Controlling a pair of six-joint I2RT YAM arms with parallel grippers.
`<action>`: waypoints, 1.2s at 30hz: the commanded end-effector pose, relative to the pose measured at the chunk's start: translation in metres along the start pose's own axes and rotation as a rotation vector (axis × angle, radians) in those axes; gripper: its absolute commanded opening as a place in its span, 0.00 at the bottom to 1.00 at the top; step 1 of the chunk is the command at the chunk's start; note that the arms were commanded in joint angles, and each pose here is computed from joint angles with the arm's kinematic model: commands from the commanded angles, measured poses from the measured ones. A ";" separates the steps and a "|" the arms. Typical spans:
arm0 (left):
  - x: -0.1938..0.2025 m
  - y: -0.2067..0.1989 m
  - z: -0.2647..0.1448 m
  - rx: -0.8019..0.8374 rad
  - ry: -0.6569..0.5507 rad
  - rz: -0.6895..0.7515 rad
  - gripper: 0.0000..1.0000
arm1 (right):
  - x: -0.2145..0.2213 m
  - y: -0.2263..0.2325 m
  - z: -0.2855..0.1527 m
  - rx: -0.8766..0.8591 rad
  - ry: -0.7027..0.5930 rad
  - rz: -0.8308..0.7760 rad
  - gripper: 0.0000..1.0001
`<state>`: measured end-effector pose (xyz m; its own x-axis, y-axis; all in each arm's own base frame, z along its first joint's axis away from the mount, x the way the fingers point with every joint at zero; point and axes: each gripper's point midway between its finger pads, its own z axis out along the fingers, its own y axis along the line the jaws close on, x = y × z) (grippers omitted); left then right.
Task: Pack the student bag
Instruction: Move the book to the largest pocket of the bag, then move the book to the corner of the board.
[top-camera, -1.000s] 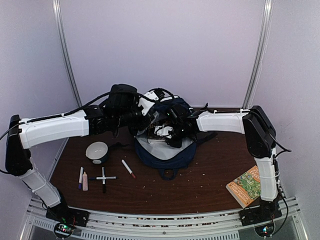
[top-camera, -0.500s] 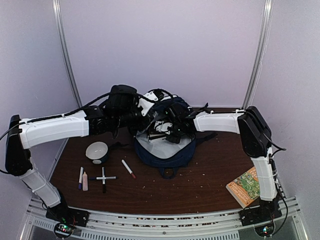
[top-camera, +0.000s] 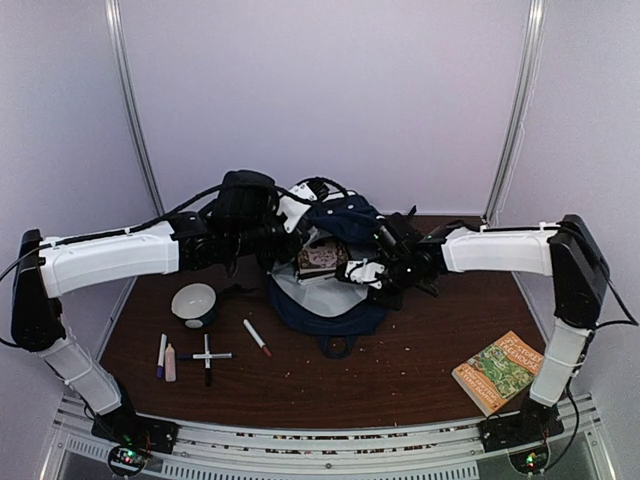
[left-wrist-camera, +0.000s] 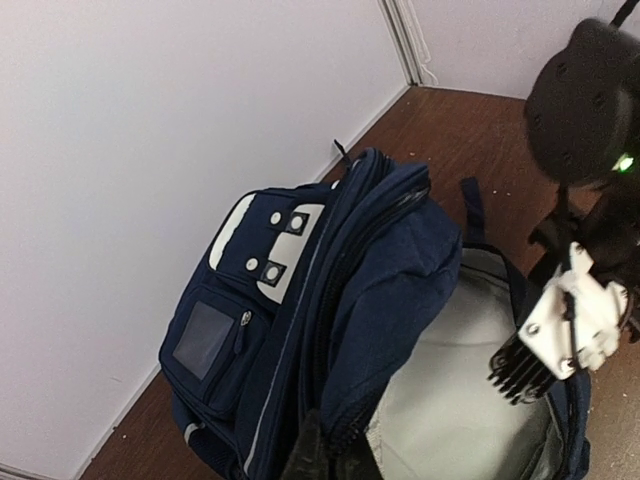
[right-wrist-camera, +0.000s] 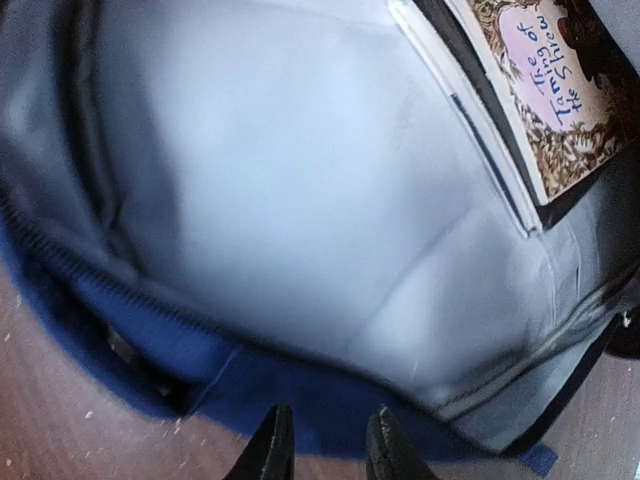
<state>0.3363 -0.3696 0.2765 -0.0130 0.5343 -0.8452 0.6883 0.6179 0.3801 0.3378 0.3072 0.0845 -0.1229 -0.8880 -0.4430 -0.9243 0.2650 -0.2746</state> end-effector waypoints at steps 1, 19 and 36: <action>-0.031 -0.005 0.003 0.040 -0.131 -0.083 0.00 | 0.031 0.032 -0.037 -0.081 0.009 0.031 0.26; 0.051 -0.073 0.054 0.251 0.062 -0.140 0.00 | 0.257 0.049 -0.155 -0.046 0.397 0.229 0.45; 0.060 -0.085 0.063 0.297 0.102 -0.141 0.00 | 0.353 0.129 -0.175 -0.185 0.730 -0.241 0.79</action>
<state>0.3184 -0.4116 0.1530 -0.2111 0.5735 -0.7916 0.8501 0.5075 0.1410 0.1210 -0.0233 0.0421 -0.1559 -0.9656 0.2082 -0.9806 0.1260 -0.1500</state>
